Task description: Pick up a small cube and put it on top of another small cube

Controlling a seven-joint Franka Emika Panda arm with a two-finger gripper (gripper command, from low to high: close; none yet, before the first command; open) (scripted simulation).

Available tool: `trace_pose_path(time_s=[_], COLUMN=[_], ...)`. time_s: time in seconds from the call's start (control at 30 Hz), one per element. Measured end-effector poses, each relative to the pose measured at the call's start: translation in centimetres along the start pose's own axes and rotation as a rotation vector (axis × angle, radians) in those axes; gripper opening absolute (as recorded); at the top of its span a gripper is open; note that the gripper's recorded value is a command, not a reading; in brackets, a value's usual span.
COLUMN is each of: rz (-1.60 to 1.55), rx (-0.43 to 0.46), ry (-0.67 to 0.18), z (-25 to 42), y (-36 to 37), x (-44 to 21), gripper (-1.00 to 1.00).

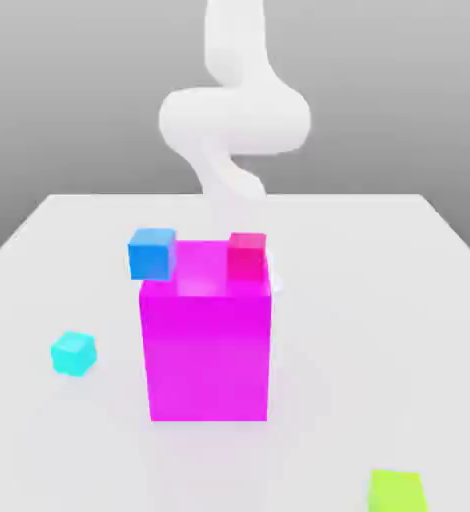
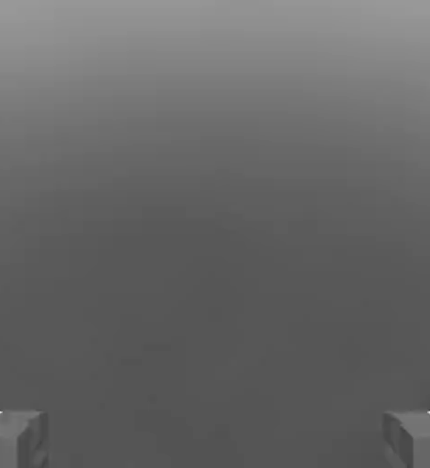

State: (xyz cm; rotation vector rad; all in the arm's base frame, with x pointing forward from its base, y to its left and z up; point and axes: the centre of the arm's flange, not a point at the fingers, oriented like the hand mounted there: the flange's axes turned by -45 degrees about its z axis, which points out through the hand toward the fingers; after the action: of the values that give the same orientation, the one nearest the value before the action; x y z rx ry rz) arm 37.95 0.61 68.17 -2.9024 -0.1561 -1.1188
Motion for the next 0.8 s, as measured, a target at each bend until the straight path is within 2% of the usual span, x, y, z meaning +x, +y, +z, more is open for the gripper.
trace_pose_path(time_s=[0.37,0.8], rz=[-0.438,-0.992], rx=[0.247,0.447], ry=[-0.247,-0.489], z=[19.8,38.6], y=[-5.3,-13.9], x=[-2.1,-13.8], gripper=[0.00,0.00])
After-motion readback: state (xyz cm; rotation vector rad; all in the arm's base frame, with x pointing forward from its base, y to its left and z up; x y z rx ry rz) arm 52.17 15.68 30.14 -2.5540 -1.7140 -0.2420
